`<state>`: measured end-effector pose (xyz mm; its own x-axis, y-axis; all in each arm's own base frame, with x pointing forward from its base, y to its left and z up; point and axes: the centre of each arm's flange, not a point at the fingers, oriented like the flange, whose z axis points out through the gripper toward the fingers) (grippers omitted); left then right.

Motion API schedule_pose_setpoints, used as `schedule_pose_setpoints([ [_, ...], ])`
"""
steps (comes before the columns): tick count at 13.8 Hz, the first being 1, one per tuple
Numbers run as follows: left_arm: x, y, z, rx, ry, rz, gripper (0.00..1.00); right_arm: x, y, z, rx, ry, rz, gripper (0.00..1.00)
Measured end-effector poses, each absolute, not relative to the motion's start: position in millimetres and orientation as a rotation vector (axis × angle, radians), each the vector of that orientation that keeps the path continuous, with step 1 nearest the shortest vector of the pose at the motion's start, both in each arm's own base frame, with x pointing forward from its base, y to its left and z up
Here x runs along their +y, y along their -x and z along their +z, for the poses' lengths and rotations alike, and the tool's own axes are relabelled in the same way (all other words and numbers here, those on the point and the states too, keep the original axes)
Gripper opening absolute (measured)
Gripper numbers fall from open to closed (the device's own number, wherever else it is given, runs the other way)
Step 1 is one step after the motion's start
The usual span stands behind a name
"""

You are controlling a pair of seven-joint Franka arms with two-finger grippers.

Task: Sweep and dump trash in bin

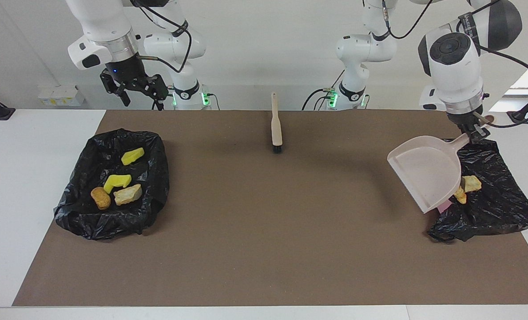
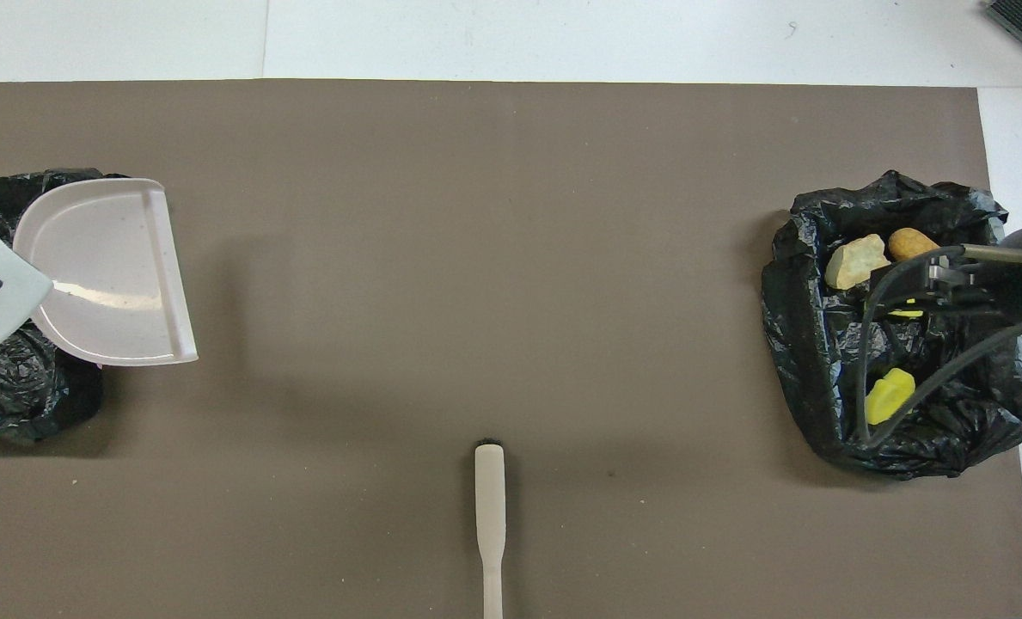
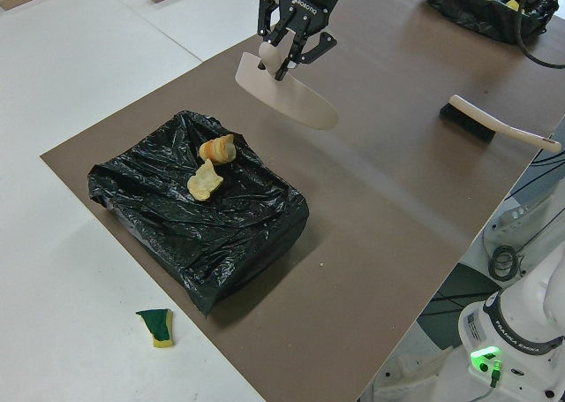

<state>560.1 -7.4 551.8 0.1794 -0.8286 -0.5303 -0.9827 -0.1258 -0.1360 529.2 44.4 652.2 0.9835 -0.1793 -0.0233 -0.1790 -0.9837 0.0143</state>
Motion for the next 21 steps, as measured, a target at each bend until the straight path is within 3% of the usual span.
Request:
schedule_pose_setpoints([
  [8, -56, -531, 511, 1.464, 2.518, 0.327, 0.30, 44, -529, 652, -0.283, -3.116, -0.038, 1.00],
  [18, -196, -510, 493, 0.770, 2.960, 0.072, 0.30, 44, -529, 652, -0.284, -3.116, -0.038, 1.00],
  [21, -260, -514, 458, 0.579, 3.050, -0.060, 0.30, 44, -529, 652, -0.284, -3.116, -0.038, 1.00],
])
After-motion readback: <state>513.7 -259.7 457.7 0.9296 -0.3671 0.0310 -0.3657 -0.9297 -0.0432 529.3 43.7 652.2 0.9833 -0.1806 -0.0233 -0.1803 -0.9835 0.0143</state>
